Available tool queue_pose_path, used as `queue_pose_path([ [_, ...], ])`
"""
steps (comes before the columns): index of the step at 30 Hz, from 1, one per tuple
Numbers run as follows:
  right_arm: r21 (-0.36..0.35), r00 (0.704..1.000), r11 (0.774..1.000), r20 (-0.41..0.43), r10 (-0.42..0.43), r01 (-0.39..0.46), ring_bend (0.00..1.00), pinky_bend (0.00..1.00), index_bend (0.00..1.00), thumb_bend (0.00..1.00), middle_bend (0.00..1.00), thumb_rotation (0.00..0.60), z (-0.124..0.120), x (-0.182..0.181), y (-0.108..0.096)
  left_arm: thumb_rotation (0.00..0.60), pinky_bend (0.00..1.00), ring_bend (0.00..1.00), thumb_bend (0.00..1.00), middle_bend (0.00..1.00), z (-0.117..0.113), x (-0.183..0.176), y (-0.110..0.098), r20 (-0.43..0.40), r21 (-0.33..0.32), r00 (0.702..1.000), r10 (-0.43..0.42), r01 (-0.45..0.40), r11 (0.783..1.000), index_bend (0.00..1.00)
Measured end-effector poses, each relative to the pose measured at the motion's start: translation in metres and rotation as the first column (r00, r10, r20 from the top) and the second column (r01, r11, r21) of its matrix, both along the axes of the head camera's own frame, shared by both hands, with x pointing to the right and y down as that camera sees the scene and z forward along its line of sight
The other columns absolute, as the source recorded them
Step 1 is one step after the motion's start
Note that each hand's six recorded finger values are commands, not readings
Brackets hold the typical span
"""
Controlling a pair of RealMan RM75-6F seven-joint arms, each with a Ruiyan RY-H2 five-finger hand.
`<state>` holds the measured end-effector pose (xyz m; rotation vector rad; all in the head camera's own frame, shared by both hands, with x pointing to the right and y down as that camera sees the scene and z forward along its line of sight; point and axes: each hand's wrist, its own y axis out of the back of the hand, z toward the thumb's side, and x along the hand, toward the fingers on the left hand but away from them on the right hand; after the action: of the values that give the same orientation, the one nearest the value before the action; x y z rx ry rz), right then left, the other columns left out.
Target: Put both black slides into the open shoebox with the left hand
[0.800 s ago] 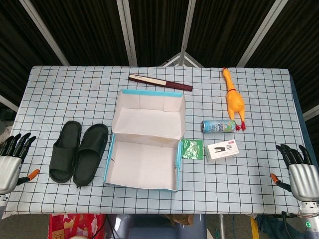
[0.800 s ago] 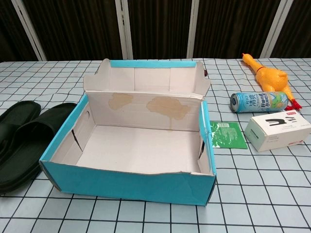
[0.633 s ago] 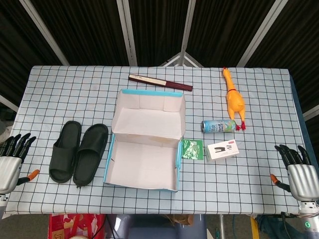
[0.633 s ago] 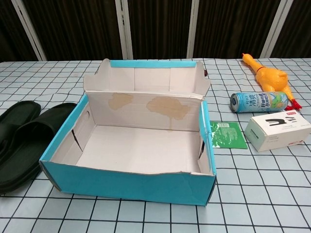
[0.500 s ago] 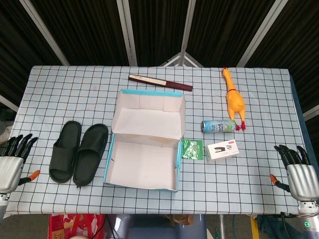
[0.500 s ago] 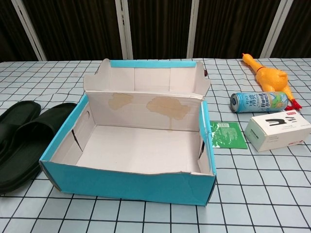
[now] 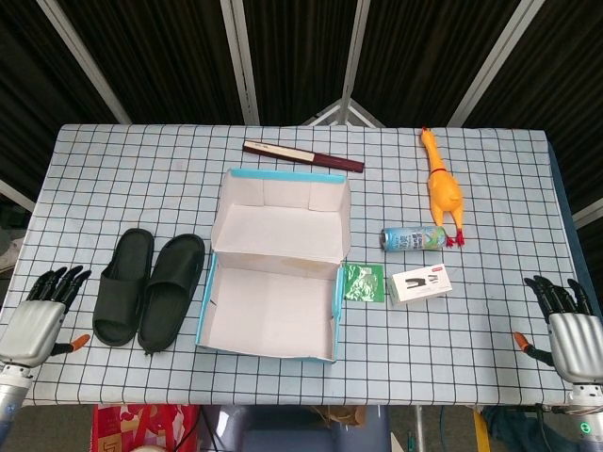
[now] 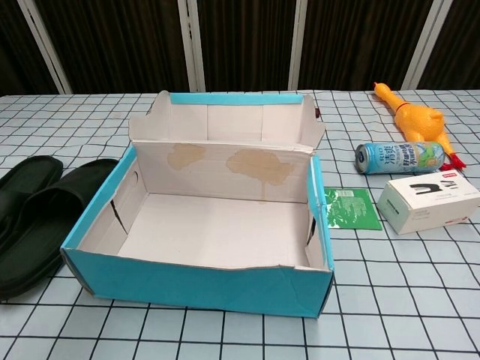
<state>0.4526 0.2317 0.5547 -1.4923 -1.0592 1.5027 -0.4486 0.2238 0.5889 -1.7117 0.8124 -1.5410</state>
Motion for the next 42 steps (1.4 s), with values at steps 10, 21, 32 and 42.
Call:
queue_pose_path([
  [10,-0.016,1.0,1.0,0.0,0.009,-0.009,0.2,0.08,0.18,0.23,0.16,0.6,0.002,0.002,0.0,0.6,0.03,0.0,0.15,0.01,0.006,-0.006,-0.003,0.079,-0.039,0.997,-0.003,0.006,0.999,0.02],
  [21,-0.021,1.0,1.0,-0.005,0.021,-0.022,0.2,0.08,0.18,0.23,0.16,0.6,0.003,0.005,-0.001,0.6,0.03,0.0,0.15,0.0,0.034,-0.008,-0.009,0.139,-0.103,0.99,0.026,-0.011,0.995,0.04],
  [32,-0.03,0.999,0.999,-0.011,0.03,-0.03,0.2,0.08,0.18,0.23,0.16,0.6,0.004,0.006,-0.001,0.6,0.03,0.0,0.15,0.0,0.046,-0.004,-0.02,0.152,-0.102,0.987,0.044,-0.029,0.994,0.06],
  [42,-0.045,0.999,0.998,-0.016,0.037,-0.038,0.2,0.08,0.18,0.23,0.16,0.6,0.007,0.008,-0.001,0.6,0.03,0.0,0.16,0.0,0.058,-0.005,-0.022,0.167,-0.113,0.985,0.05,-0.031,0.993,0.08],
])
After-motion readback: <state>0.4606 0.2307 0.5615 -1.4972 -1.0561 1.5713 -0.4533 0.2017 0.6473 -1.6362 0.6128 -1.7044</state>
